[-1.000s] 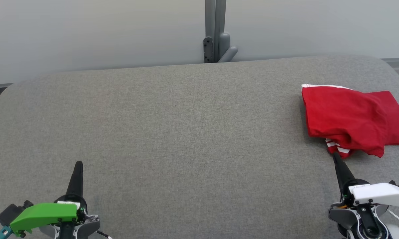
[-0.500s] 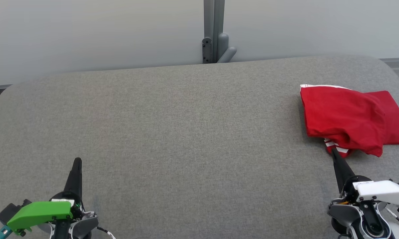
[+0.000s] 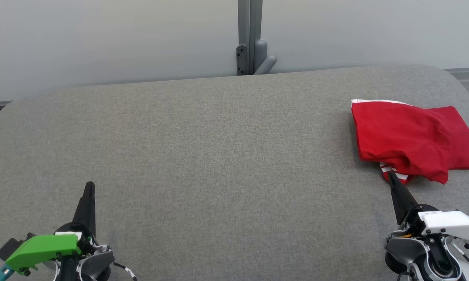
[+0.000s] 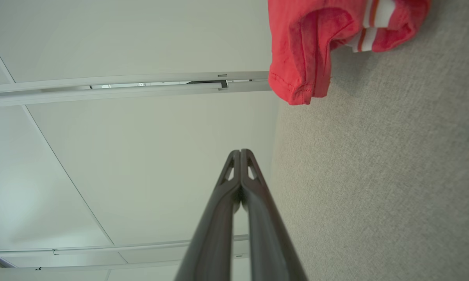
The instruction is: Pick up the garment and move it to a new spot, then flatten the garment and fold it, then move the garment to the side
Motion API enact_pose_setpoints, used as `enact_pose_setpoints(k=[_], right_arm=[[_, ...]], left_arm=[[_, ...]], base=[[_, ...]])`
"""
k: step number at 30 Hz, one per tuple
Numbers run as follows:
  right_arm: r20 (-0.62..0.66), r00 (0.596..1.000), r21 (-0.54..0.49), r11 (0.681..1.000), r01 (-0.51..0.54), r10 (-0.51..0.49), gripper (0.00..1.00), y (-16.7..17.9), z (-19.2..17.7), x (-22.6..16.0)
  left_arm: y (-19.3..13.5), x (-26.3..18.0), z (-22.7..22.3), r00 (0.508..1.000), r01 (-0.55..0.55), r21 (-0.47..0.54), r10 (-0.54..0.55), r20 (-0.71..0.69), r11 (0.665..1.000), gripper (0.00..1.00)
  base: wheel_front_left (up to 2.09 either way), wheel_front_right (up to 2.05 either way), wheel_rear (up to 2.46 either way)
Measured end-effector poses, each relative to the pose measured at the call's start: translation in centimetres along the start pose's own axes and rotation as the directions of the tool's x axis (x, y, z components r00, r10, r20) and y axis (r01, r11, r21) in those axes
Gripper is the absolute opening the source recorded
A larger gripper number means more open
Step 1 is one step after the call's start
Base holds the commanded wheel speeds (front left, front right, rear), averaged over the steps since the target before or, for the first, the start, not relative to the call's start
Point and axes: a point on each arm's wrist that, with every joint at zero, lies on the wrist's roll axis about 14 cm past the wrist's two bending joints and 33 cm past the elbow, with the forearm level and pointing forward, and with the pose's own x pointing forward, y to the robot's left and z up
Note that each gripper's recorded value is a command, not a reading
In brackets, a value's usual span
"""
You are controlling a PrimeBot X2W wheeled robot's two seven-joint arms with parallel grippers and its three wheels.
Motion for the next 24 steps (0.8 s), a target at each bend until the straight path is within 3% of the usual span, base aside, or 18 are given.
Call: enact_pose_setpoints(k=[24], right_arm=[[0.000, 1.000, 0.000, 1.000, 0.000, 0.000, 0.00, 0.00, -0.01, 0.00]], left_arm=[[-0.02, 0.01, -0.01, 1.000, 0.000, -0.001, 0.000, 0.000, 1.000, 0.00]], base=[[0.00, 0.00, 0.00]])
